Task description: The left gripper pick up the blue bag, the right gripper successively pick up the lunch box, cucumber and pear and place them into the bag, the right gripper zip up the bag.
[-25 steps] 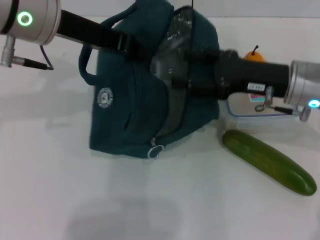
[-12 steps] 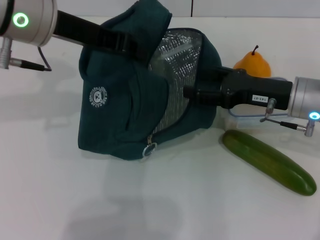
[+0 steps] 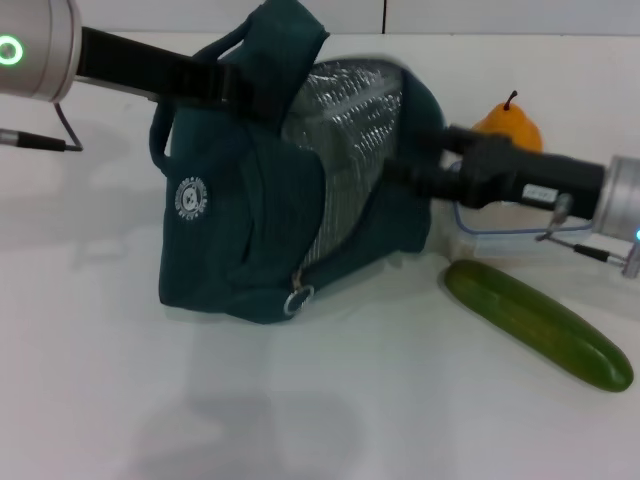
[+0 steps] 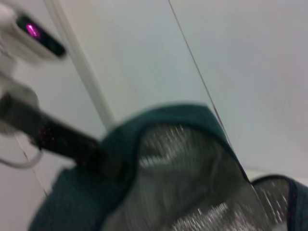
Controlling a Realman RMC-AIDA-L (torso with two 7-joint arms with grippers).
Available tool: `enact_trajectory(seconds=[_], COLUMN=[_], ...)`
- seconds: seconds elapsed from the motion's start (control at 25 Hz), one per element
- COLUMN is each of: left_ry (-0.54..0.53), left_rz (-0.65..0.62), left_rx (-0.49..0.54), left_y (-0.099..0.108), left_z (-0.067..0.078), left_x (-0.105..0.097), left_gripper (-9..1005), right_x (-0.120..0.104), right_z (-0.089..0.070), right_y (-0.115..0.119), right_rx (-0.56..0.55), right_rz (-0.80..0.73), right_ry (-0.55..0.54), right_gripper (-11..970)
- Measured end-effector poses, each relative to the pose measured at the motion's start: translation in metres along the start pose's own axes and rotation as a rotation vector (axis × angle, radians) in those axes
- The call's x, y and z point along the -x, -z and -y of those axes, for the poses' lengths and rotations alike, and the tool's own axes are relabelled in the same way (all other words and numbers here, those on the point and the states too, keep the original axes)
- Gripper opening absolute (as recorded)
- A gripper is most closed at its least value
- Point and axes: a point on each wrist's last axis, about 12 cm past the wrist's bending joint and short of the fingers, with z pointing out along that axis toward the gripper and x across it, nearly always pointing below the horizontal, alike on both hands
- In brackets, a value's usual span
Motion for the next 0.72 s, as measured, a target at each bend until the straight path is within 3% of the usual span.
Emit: enact_trajectory(seconds=[0.36, 0.56, 0.72], left_ry=[0.014, 0.01, 0.011], left_rz=[-0.004, -0.007, -0.008], left_rx=[0.002, 0.001, 0.0], left_y=[0.0, -0.001, -0.001], left_z=[-0.003, -0.002, -0.002], left_x=[-0.006, -0.006, -0.007], left_gripper=[39, 39, 39], right_x=[0.018, 0.009, -0.005], right_z=[0.003, 0.009, 0.017], right_y=[0.055, 0.086, 0.113], right_rx=[-0.052, -0.119, -0.218], right_rz=[0.254, 0.276, 0.305], right_ry=[-0.01, -0.047, -0.154], right_gripper=[868, 868, 869])
